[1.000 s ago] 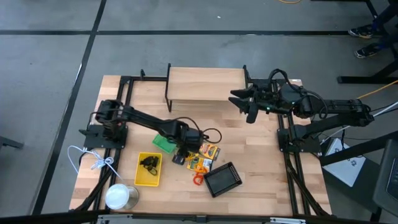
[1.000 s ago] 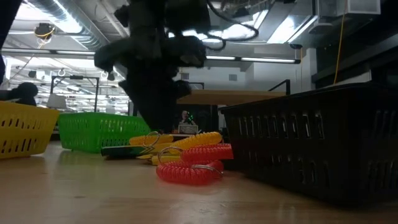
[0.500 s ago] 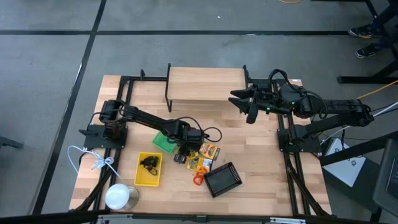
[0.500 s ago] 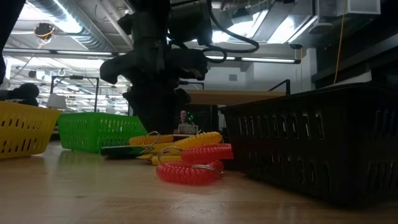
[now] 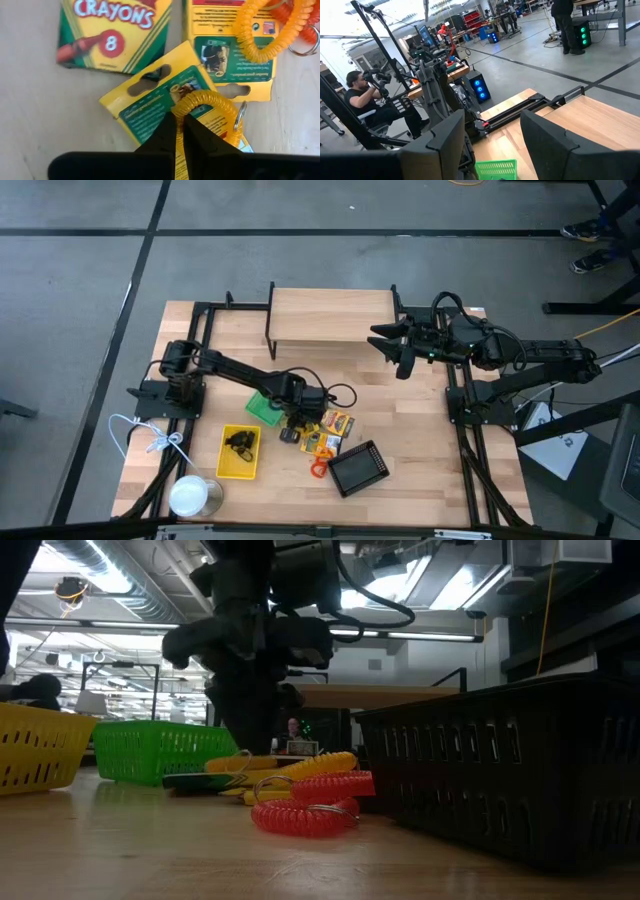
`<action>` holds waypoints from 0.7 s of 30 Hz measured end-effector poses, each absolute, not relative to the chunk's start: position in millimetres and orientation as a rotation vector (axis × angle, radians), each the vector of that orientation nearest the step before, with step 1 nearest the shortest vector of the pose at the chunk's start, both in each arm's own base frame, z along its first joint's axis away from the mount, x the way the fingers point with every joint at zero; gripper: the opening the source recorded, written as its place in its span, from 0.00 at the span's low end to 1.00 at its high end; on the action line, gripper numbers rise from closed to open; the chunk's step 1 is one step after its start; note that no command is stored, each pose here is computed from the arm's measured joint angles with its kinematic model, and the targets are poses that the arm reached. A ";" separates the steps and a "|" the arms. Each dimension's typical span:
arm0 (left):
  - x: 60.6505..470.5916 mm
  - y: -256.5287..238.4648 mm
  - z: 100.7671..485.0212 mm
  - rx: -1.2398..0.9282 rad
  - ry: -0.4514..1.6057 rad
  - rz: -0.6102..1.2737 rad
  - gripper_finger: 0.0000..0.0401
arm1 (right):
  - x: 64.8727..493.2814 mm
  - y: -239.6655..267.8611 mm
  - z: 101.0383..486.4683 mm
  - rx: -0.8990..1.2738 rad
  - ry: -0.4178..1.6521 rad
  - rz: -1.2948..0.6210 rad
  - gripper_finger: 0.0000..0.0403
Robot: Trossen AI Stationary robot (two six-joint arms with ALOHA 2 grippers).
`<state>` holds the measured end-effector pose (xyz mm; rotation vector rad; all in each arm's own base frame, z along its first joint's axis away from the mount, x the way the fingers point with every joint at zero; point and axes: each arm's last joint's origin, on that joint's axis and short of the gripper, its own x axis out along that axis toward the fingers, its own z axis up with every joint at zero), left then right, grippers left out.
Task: Pick & Place Office Desk Supplies
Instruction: Put the yellow spring keychain into the green basket
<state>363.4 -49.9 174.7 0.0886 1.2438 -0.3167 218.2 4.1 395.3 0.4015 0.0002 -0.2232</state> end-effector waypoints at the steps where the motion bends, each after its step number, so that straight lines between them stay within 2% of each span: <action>1: 363.5 -47.7 175.8 0.078 1.243 -0.307 0.02 | 218.2 4.1 395.3 0.401 0.000 -0.223 0.49; 5: 364.8 -36.8 193.5 0.042 1.209 -0.267 0.02 | 218.2 4.1 395.3 0.401 0.000 -0.223 0.49; 13: 357.9 -9.9 258.8 0.009 1.009 -0.185 0.02 | 218.3 4.0 395.0 0.401 0.002 -0.229 0.49; 21: 304.7 30.6 302.5 -0.060 0.970 -0.006 0.01 | 218.2 3.8 394.9 0.417 0.001 -0.233 0.49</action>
